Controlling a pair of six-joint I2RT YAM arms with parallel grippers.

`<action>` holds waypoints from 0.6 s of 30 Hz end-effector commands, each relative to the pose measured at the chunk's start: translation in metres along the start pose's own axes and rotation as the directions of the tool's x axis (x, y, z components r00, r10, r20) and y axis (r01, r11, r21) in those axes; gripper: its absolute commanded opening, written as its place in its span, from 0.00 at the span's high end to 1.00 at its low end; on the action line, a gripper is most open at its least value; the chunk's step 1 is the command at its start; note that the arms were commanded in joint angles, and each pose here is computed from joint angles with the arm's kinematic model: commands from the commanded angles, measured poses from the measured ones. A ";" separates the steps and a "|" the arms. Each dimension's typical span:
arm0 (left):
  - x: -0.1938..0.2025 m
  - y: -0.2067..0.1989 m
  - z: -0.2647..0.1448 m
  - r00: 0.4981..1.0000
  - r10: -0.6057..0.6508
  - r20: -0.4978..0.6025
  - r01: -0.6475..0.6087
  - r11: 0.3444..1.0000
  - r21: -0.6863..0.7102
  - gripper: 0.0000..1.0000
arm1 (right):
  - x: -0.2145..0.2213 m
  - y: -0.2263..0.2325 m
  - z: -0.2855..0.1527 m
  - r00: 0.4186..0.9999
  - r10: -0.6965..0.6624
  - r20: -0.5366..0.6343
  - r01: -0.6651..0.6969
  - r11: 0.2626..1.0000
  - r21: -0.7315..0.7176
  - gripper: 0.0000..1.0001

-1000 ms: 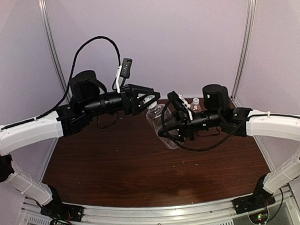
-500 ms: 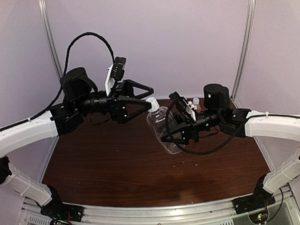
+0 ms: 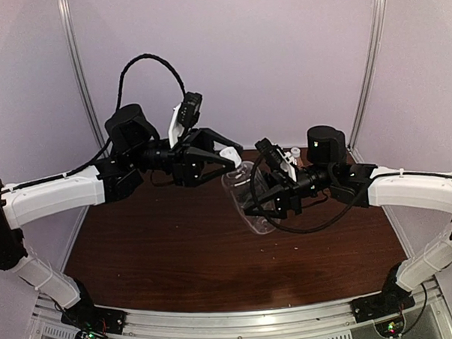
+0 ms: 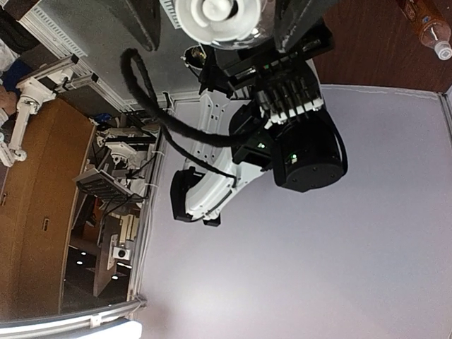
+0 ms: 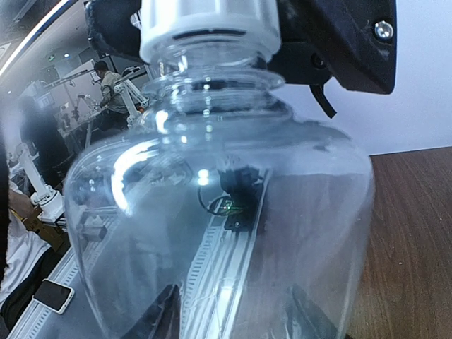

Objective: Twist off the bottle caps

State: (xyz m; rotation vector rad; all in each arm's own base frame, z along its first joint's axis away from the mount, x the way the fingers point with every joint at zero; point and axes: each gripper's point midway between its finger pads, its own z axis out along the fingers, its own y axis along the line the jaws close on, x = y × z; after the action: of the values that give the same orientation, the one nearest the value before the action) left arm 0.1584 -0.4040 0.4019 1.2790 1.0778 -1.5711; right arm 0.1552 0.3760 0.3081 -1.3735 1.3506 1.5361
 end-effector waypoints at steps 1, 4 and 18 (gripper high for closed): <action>-0.024 -0.009 0.000 0.996 0.069 0.048 -0.071 0.996 0.053 0.46 | -0.005 0.002 0.001 1.000 -0.018 0.014 0.018 1.000 -0.023 0.55; -0.023 -0.007 0.000 0.997 0.060 0.047 -0.063 0.997 0.053 0.54 | -0.005 0.002 0.000 1.000 -0.019 0.014 0.019 1.000 -0.020 0.55; -0.028 0.047 -0.016 0.990 -0.101 0.095 0.129 0.922 -0.365 0.89 | -0.012 -0.055 -0.017 0.999 -0.031 0.014 0.024 0.931 0.364 0.56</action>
State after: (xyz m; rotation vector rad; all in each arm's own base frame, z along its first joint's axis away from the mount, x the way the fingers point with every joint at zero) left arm 0.1825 -0.4050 0.4071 1.1428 1.1890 -1.5265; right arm 0.1764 0.3787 0.3054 -1.2849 1.4128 1.4147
